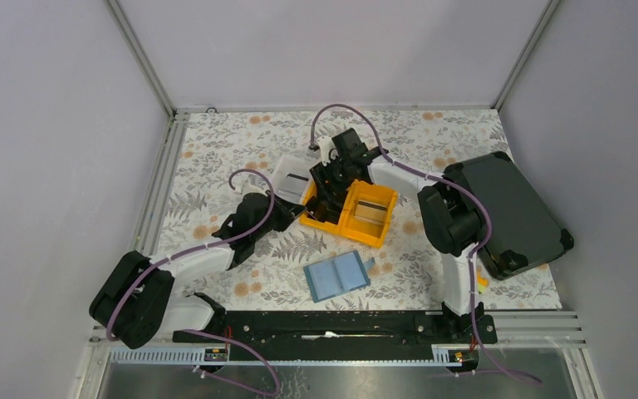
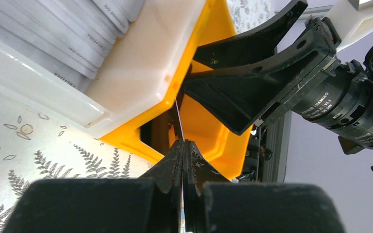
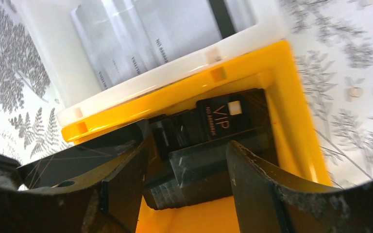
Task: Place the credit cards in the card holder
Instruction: Pick up the credit card from the storage box.
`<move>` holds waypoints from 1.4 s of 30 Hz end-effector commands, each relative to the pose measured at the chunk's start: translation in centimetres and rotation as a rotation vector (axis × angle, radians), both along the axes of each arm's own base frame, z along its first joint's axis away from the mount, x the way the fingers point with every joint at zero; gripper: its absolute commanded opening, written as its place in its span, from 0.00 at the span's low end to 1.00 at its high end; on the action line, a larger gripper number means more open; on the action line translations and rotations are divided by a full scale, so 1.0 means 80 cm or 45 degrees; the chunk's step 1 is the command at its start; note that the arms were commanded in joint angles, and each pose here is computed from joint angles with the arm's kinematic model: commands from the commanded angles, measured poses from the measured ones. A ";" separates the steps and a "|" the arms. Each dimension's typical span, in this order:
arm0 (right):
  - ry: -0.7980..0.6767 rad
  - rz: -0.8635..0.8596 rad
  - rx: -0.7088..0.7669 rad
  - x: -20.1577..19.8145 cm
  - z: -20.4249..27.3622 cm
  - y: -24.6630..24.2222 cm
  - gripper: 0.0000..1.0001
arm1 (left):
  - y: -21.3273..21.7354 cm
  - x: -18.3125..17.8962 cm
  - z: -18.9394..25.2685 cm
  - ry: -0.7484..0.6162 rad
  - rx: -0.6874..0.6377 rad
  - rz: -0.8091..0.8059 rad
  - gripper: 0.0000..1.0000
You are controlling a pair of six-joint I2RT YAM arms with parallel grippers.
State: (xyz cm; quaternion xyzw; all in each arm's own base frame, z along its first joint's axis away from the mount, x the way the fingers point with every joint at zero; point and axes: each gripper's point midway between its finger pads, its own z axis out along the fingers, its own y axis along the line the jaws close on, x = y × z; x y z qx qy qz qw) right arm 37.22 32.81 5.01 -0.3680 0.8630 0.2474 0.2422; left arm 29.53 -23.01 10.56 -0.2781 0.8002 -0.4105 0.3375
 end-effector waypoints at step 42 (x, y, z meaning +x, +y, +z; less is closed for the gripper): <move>0.137 0.562 0.543 -0.165 0.213 -0.040 0.66 | -0.054 -0.097 0.162 -0.807 -0.025 -1.075 0.00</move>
